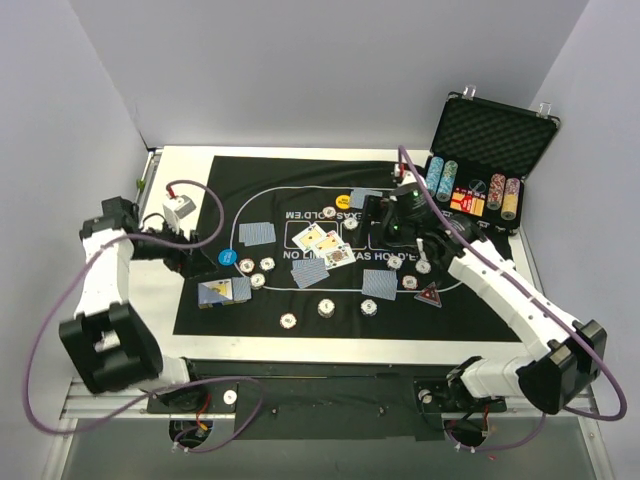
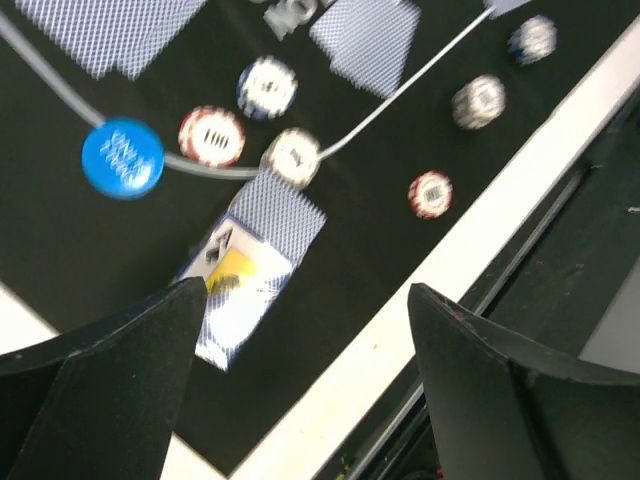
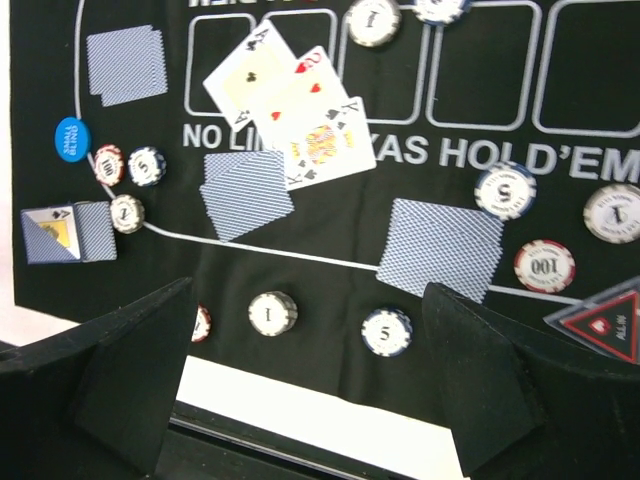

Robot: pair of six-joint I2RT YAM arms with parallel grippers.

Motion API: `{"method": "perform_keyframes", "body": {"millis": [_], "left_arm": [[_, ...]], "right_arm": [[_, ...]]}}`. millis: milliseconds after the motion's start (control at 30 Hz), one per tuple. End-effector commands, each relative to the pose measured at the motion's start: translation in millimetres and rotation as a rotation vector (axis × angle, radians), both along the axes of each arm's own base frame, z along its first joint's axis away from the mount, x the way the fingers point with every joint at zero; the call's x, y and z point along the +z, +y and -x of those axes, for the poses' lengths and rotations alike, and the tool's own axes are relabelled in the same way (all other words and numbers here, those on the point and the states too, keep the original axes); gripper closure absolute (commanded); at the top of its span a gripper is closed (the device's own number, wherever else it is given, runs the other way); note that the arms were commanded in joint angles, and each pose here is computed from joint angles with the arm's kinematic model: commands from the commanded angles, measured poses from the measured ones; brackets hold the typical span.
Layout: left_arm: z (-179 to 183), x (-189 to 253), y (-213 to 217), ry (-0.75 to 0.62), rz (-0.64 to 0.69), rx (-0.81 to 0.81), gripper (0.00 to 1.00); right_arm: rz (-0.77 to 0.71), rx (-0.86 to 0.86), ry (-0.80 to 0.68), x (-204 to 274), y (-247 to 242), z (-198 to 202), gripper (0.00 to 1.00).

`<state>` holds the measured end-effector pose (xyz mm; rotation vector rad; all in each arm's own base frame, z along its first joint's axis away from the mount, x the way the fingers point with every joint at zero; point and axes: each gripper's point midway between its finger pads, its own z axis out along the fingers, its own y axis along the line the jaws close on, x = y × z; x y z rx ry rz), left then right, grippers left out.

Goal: Distribute texas hold em gaming equipment

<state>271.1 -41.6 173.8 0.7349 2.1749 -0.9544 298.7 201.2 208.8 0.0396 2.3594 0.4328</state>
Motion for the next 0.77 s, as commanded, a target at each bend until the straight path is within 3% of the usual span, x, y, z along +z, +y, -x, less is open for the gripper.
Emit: {"method": "perform_keyframes", "body": {"millis": [0, 167, 300, 733], "left_arm": [[-32.6, -2.9, 27.6, -0.002, -0.229, 0.452, 0.03], [-48.1, 8.7, 19.3, 0.027, -0.140, 0.519, 0.03], [-48.8, 13.8, 7.8, 0.059, -0.056, 0.481, 0.03], [-68.6, 7.9, 29.8, -0.035, -0.125, 0.629, 0.03]], "right_arm": [[-0.016, -0.057, -0.018, -2.3, -25.6, 1.3, 0.11], [0.026, -0.124, -0.009, -21.7, -54.1, 3.2, 0.10], [0.042, -0.175, 0.002, -31.1, -72.0, 4.7, 0.09], [0.052, -0.194, -0.008, -32.1, -79.7, 7.0, 0.07]]}}
